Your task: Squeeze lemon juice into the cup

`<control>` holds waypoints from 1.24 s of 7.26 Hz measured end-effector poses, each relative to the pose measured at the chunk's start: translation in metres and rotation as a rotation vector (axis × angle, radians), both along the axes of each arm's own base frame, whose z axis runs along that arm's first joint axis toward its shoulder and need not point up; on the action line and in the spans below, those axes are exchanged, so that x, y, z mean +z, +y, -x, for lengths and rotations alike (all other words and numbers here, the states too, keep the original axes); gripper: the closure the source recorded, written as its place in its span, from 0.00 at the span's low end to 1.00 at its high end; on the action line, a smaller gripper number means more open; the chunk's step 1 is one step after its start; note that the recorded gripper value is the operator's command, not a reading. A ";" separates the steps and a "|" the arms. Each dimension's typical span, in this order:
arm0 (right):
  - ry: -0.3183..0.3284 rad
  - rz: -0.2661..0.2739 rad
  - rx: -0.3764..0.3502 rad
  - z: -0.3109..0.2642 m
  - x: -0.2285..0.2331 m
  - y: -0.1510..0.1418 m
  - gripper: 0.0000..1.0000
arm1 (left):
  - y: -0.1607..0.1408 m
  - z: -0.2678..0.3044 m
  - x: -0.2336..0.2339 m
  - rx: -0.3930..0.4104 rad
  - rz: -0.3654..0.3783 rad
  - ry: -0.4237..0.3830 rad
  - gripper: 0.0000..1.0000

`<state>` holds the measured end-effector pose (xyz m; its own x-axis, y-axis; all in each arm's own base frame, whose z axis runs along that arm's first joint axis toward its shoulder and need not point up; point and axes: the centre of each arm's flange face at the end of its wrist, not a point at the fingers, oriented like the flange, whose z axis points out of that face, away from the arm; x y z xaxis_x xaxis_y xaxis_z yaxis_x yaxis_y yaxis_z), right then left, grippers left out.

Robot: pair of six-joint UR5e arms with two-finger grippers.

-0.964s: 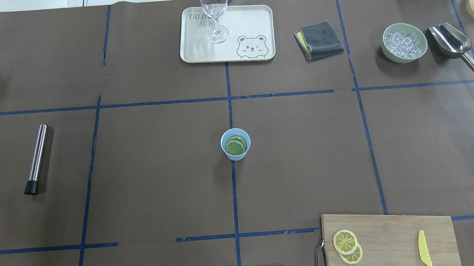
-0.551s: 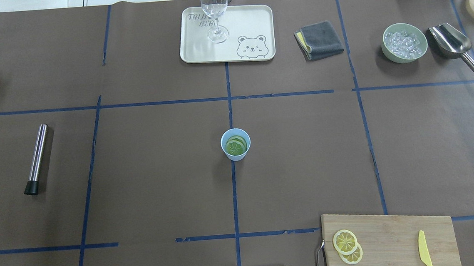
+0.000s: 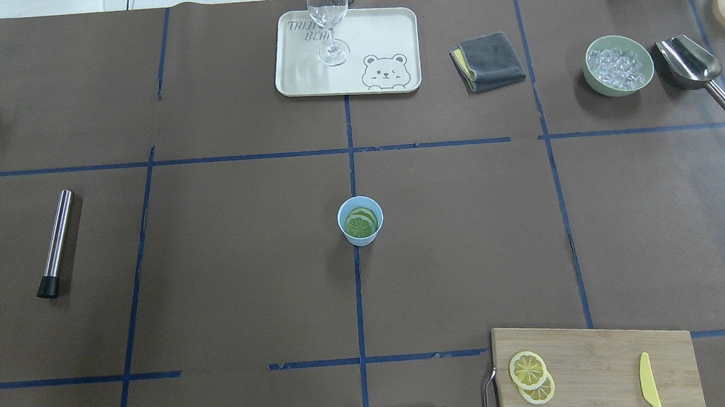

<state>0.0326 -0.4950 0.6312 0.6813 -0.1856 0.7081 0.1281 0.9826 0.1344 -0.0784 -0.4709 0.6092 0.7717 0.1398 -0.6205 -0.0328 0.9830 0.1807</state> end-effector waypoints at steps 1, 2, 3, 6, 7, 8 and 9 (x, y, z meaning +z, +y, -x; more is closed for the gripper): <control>0.000 -0.001 -0.009 0.004 -0.001 0.000 0.00 | -0.001 -0.002 -0.002 0.003 -0.002 0.014 0.00; 0.000 -0.001 -0.017 0.008 -0.001 -0.001 0.00 | -0.001 -0.005 -0.002 0.013 -0.002 0.056 0.00; 0.000 -0.001 -0.023 0.011 -0.001 -0.001 0.00 | 0.000 -0.008 0.001 0.019 0.004 0.084 0.00; 0.004 0.006 -0.056 0.024 -0.008 -0.007 0.00 | 0.000 -0.010 0.011 0.018 0.029 0.102 0.00; 0.009 -0.001 -0.072 0.026 -0.011 -0.010 0.00 | -0.002 -0.010 0.011 0.016 0.032 0.104 0.00; 0.022 -0.011 -0.084 0.026 -0.011 -0.011 0.00 | -0.003 -0.010 0.010 0.015 0.032 0.106 0.00; 0.038 -0.023 -0.090 0.021 -0.011 -0.012 0.00 | -0.004 -0.010 0.009 0.015 0.030 0.105 0.00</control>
<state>0.0114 -0.5072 0.6205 0.6878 -0.2630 0.6766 0.2209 0.9637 0.1500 -0.0683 -0.4747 0.6187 0.7002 0.1307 -0.7019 -0.0299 0.9876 0.1542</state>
